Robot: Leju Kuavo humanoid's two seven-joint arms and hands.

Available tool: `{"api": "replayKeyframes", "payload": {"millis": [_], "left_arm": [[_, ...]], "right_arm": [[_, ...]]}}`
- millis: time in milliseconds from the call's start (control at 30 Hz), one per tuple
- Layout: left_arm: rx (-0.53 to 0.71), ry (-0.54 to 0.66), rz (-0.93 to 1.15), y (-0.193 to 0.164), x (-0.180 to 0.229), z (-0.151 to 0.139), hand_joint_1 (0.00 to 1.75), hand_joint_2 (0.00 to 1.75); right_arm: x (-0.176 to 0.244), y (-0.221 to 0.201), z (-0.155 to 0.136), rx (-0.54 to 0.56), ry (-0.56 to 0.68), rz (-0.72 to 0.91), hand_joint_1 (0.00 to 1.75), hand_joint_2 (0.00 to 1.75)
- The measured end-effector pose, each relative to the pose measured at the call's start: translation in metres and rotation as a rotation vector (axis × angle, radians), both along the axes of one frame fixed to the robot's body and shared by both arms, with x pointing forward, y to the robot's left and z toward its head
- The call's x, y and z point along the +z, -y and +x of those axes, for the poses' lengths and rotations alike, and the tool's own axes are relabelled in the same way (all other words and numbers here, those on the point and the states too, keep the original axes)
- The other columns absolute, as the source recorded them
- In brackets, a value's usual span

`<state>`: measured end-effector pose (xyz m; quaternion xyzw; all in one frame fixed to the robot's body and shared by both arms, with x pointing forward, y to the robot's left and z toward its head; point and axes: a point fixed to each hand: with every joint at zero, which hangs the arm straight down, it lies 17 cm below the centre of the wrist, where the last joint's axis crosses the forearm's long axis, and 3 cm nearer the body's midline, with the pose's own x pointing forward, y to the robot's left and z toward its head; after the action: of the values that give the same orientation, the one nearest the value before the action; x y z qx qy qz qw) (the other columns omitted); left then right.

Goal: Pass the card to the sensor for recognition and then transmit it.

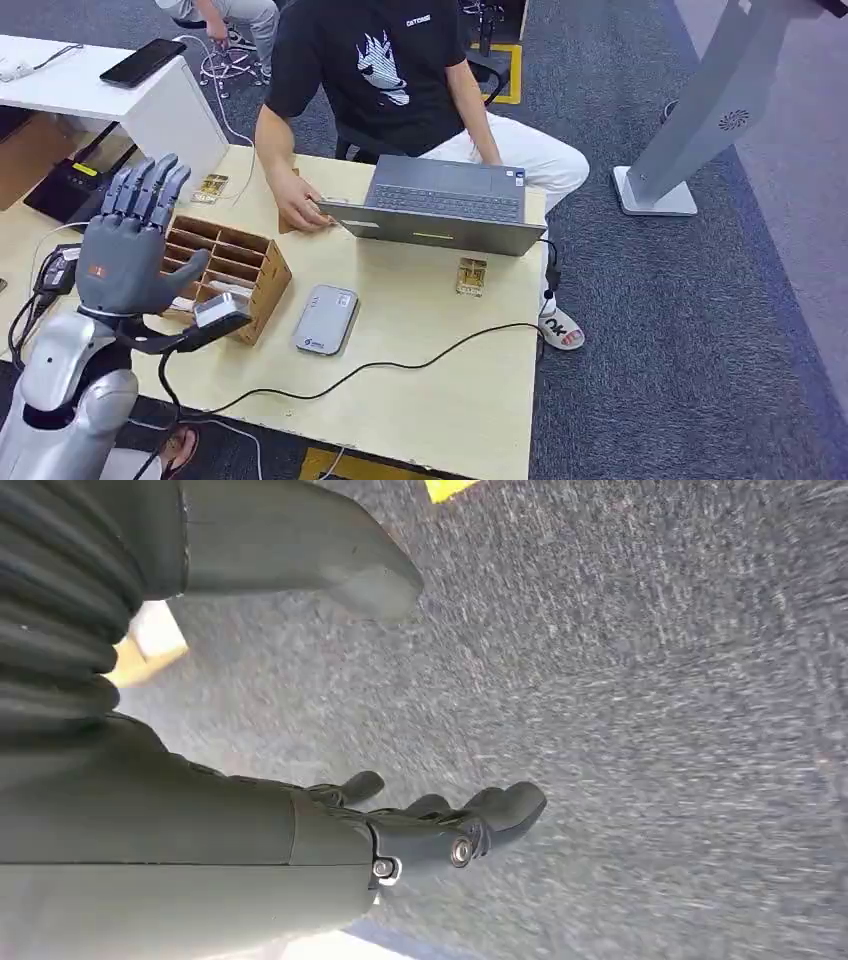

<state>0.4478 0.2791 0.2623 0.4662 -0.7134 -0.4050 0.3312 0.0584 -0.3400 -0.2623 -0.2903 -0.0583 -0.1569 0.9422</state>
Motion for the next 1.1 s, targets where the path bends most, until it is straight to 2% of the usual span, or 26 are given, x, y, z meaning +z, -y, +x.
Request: {"api": "replayKeyframes", "payload": {"millis": [133, 367, 433, 500, 867, 1100], "left_arm": [[-0.016, -0.056, 0.035, 0.007, -0.027, -0.029, 0.0, 1.75], [-0.017, -0.06, 0.036, 0.008, -0.029, -0.031, 0.0, 1.75], [-0.034, -0.102, 0.052, 0.016, -0.051, -0.066, 0.0, 1.75], [-0.01, -0.15, 0.055, 0.014, -0.068, -0.08, 0.0, 1.75], [0.114, -0.204, 0.162, -0.006, -0.095, -0.079, 0.0, 1.75], [0.208, -0.356, 0.203, -0.043, -0.151, -0.075, 0.0, 1.75]], "right_arm": [[0.0, -0.004, -0.005, -0.036, -0.004, 0.004, 0.0, 1.75], [0.0, -0.004, -0.005, -0.037, -0.004, 0.004, 0.0, 1.75], [-0.001, -0.008, -0.009, -0.066, -0.007, 0.01, 0.0, 1.75], [-0.001, -0.011, -0.011, -0.071, -0.011, 0.015, 0.0, 1.75], [-0.001, -0.012, -0.012, -0.059, -0.02, 0.015, 0.0, 1.75], [-0.001, -0.013, -0.011, -0.038, -0.029, 0.016, 0.0, 1.75]]}}
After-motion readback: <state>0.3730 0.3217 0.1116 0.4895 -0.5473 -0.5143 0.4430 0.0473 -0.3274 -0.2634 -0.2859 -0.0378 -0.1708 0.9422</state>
